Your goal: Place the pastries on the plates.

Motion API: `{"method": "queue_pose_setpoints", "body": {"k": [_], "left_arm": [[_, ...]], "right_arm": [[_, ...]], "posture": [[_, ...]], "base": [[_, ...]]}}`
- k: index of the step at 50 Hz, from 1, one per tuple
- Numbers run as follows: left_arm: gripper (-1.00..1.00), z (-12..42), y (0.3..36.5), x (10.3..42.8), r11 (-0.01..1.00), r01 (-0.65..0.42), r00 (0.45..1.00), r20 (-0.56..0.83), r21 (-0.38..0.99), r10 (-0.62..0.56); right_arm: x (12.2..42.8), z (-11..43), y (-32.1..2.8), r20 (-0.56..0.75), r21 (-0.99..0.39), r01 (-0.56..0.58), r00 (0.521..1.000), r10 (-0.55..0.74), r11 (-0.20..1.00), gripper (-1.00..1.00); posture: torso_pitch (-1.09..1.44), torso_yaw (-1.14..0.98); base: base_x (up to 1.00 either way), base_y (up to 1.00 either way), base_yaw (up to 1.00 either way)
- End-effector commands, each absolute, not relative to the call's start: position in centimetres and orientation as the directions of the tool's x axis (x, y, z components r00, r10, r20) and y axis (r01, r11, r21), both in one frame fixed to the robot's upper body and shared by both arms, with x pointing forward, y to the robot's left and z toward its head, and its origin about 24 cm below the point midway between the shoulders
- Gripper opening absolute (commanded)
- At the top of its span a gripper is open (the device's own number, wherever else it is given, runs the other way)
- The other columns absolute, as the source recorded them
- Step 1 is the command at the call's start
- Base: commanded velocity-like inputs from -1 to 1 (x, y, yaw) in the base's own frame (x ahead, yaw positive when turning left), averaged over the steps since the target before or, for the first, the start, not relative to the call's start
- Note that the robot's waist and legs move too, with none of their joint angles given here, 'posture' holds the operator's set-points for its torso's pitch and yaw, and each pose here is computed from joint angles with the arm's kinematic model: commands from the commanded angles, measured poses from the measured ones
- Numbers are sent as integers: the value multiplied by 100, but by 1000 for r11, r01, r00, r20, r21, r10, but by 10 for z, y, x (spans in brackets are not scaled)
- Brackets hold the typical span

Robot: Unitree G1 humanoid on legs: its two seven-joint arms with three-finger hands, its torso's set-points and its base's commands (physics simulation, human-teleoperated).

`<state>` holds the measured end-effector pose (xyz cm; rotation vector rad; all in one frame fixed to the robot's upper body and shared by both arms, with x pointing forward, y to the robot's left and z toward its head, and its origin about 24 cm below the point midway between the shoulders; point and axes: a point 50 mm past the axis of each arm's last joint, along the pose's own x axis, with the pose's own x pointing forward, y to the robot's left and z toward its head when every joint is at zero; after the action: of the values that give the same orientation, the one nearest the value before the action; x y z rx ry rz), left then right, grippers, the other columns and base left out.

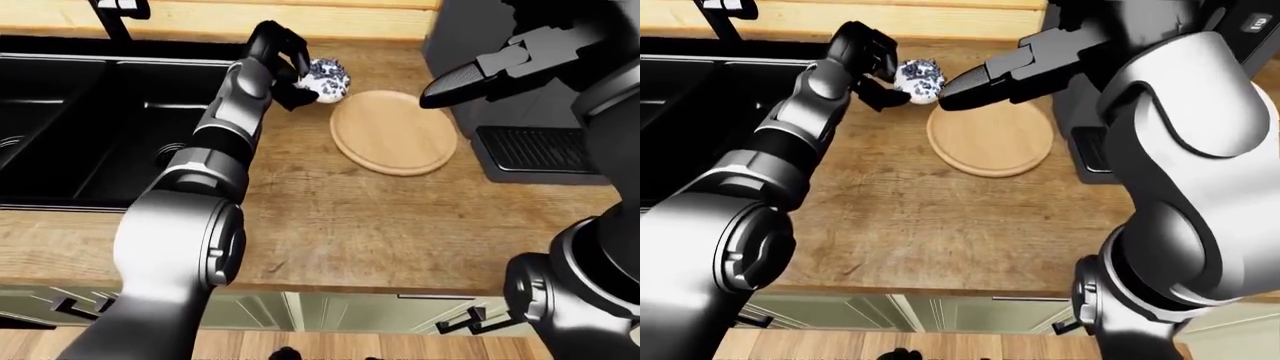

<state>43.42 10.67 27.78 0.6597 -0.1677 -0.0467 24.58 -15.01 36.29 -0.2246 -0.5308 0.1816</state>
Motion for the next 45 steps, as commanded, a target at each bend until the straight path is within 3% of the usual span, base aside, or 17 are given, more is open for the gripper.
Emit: {"method": "queue_pose_setpoints", "body": {"k": [1,18,39,40,41,42,43,44,45], "left_arm": [[-100,315,94,428,798,-33,951,265,601,-160],[-100,307,40,419,724,166,896,204,670,-394],[-100,297,15,413,707,275,860,161,651,-484],[-95,298,14,413,708,279,858,162,649,-486],[-56,299,14,412,710,283,857,162,644,-489],[-49,300,14,412,711,290,855,161,641,-493],[-15,301,15,413,715,281,859,165,640,-485],[-12,301,15,413,714,282,858,164,641,-487],[9,301,15,413,714,284,858,162,640,-487]], "right_arm": [[238,375,-152,541,-255,-87,813,216,963,100],[235,378,-152,550,-252,-81,808,212,964,100],[235,375,-152,545,-253,-83,811,213,964,100],[235,375,-152,544,-251,-85,811,213,964,100],[236,374,-152,544,-252,-84,812,213,964,100],[236,375,-152,545,-251,-84,811,213,964,100],[236,375,-152,545,-251,-86,811,214,964,100],[237,375,-151,544,-251,-86,811,214,964,100],[237,374,-151,544,-251,-88,811,216,964,100]], "posture": [[25,0],[25,0],[25,0],[25,0],[25,0],[25,0],[25,0],[25,0],[25,0]], "base": [[0,0,0],[0,0,0],[0,0,0],[0,0,0],[0,0,0],[0,0,0],[0,0,0],[0,0,0],[0,0,0]]}}
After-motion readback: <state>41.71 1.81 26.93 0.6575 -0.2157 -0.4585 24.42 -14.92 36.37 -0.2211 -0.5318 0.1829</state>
